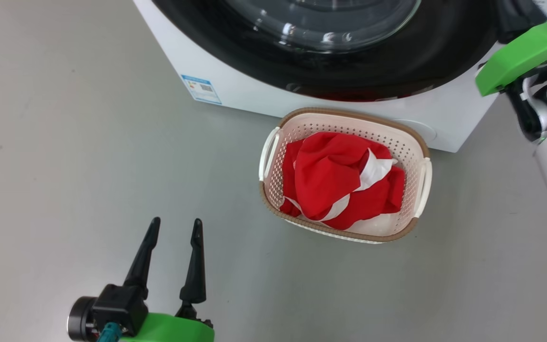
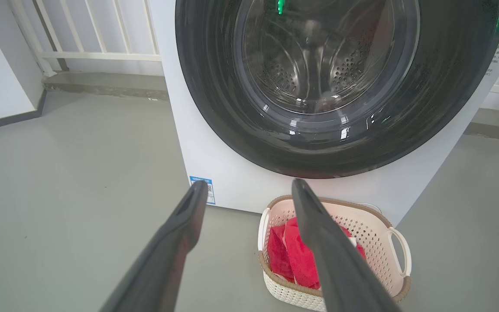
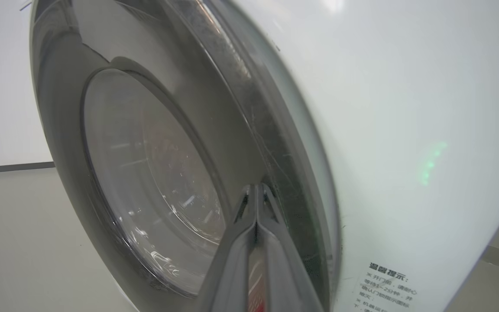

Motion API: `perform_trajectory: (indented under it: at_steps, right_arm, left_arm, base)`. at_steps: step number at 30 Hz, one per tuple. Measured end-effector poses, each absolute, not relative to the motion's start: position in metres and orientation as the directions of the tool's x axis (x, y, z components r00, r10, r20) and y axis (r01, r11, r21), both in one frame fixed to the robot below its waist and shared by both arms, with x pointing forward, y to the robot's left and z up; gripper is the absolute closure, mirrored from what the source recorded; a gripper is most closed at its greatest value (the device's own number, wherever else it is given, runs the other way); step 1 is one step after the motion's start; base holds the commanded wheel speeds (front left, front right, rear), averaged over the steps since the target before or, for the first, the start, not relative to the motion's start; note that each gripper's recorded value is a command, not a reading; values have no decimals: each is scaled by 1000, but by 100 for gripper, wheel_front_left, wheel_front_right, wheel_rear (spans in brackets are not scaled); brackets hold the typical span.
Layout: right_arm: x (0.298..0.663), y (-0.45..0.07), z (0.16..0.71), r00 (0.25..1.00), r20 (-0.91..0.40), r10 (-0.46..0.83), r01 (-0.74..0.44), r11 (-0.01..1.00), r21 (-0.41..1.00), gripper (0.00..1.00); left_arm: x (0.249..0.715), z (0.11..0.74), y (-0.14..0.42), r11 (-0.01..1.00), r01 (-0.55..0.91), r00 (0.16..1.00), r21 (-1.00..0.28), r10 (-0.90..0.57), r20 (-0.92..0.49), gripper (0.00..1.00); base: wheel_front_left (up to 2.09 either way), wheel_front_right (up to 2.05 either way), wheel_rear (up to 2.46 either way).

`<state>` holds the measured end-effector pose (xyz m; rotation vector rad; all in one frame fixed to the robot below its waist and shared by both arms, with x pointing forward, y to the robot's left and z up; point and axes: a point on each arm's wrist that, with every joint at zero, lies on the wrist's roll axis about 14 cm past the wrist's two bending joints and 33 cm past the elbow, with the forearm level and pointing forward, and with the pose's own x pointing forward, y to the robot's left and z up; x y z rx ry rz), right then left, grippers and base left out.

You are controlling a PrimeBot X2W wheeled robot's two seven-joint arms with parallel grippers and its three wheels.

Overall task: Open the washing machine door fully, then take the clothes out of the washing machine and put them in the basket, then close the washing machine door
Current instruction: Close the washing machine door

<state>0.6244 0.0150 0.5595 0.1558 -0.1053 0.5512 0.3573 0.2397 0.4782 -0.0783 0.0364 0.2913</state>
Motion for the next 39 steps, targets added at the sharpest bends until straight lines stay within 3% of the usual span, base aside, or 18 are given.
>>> perform_trajectory:
  at_steps: [15, 28, 31, 33, 34, 39]
  right_arm:
    - [628, 19, 560, 846, 150, 512, -529, 841, 113, 100]
    - [585, 13, 558, 827, 160, 539, -557, 824, 105, 100]
    - [574, 4, 554, 834, 161, 528, -547, 828, 124, 51]
    - [566, -4, 548, 843, 152, 515, -534, 834, 135, 8]
    - [566, -4, 548, 843, 152, 515, -534, 834, 135, 0]
    - [542, -21, 535, 865, 138, 482, -500, 852, 158, 0]
  left_arm:
    - [361, 475, 239, 954, -290, 957, -76, 286, -54, 0]
    - [374, 480, 225, 971, -224, 975, -83, 222, -27, 0]
    - [377, 483, 222, 974, -208, 978, -87, 207, -17, 0]
    - [379, 484, 219, 977, -196, 981, -89, 196, -10, 0]
    - [379, 484, 219, 977, -196, 981, -89, 196, -10, 0]
    - [385, 489, 211, 982, -162, 986, -93, 164, 8, 0]
  base:
    - [0, 0, 0]
    - [0, 0, 0]
    - [0, 0, 0]
    - [0, 0, 0]
    - [0, 0, 0]
    - [0, 0, 0]
